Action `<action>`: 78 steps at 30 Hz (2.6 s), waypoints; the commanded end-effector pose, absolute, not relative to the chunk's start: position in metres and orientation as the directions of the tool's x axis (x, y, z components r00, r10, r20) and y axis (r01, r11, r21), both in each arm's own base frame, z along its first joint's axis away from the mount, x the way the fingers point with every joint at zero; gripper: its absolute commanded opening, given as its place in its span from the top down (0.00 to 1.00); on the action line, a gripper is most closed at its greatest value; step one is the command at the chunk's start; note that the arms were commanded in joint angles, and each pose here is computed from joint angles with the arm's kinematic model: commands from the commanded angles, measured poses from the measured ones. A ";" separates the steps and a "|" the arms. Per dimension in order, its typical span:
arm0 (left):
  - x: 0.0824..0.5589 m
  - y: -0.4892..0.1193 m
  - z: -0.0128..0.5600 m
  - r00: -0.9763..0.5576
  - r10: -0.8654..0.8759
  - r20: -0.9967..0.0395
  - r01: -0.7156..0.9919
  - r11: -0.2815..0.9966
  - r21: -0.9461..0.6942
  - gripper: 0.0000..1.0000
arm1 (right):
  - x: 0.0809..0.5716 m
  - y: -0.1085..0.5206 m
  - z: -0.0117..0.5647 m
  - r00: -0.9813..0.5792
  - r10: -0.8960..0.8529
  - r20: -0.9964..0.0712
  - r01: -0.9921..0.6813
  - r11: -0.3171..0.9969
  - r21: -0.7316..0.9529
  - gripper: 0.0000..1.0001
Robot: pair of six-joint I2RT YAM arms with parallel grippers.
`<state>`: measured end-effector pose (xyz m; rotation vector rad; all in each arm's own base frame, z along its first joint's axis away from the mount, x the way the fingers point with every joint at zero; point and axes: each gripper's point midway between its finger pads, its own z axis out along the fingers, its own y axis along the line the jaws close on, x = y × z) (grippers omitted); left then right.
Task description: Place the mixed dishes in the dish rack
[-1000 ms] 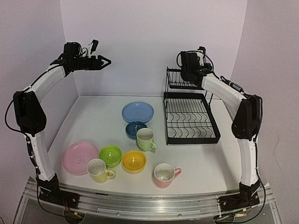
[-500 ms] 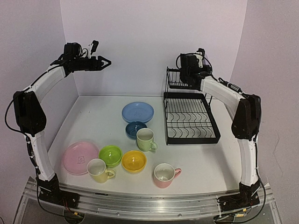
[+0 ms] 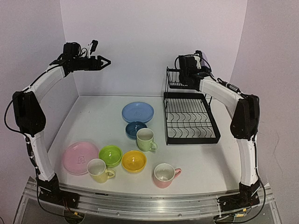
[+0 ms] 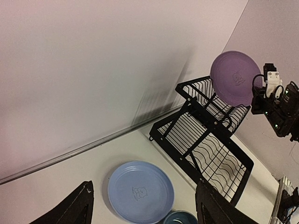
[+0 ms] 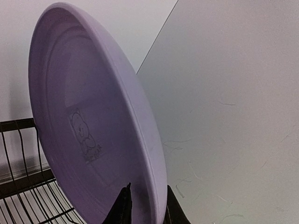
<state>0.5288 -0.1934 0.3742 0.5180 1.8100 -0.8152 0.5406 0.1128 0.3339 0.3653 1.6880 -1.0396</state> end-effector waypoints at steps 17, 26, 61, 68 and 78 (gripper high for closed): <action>0.512 -0.188 0.408 -0.305 -0.040 -0.952 0.700 0.668 -0.253 0.26 | 0.526 0.109 0.363 -0.315 -0.208 -0.926 0.703 0.604 -0.375 0.40; 0.511 -0.187 0.411 -0.299 -0.040 -0.953 0.704 0.665 -0.249 0.25 | 0.519 0.107 0.373 -0.286 -0.193 -0.939 0.684 0.644 -0.341 0.13; 0.539 -0.255 0.214 -0.580 0.184 -0.794 0.583 0.775 -0.246 0.26 | 0.423 0.205 0.454 -0.265 0.124 -0.956 -0.108 0.982 0.157 0.04; 0.566 -0.266 0.125 -0.682 0.188 -0.706 0.458 0.864 -0.212 0.27 | 0.412 0.194 0.446 -0.284 0.149 -0.947 -0.077 0.981 0.178 0.04; 0.566 -0.275 0.074 -0.712 0.251 -0.656 0.455 0.876 -0.158 0.31 | 0.414 0.188 0.440 -0.288 0.154 -0.945 -0.040 0.984 0.173 0.05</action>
